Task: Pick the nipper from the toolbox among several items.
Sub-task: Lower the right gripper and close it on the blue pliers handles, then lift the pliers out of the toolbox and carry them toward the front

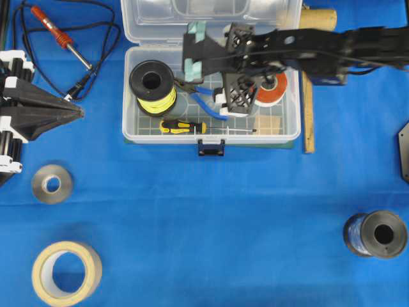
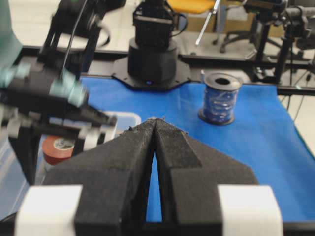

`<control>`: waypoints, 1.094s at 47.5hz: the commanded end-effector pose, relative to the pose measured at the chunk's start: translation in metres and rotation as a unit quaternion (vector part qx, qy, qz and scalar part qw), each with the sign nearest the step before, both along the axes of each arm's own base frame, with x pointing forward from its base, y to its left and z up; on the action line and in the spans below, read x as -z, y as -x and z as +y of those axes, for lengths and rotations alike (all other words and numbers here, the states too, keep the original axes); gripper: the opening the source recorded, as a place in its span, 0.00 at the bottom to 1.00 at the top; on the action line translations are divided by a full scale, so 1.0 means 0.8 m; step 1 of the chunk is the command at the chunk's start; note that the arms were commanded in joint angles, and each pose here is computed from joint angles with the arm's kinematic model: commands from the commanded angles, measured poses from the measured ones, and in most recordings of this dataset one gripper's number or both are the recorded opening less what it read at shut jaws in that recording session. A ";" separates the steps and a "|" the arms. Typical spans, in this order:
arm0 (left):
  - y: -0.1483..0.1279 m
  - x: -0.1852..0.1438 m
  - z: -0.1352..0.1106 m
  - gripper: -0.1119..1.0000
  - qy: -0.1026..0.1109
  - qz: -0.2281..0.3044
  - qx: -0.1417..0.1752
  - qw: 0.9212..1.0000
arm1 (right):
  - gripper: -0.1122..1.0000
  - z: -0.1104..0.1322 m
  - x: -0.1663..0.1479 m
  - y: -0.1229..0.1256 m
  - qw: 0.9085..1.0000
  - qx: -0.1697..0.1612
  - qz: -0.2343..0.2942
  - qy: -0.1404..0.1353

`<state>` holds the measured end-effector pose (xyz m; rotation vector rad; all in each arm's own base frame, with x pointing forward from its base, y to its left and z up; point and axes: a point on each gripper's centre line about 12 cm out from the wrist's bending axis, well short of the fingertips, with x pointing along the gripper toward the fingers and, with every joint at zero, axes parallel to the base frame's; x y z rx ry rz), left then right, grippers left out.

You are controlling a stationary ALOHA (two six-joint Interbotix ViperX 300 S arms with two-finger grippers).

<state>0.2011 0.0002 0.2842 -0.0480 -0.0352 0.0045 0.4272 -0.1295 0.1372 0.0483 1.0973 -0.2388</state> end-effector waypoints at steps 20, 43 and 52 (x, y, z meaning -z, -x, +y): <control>-0.003 0.002 0.000 0.10 0.001 0.008 0.000 1.000 | 0.38 -0.017 0.036 -0.009 1.000 -0.006 0.013 0.004; -0.001 0.000 0.000 0.10 0.002 0.005 0.000 1.000 | 0.22 -0.021 -0.095 0.010 0.996 0.009 -0.082 0.032; -0.001 -0.001 0.000 0.10 0.001 0.004 0.001 1.000 | 0.22 -0.012 -0.157 0.034 0.992 0.012 -0.117 0.042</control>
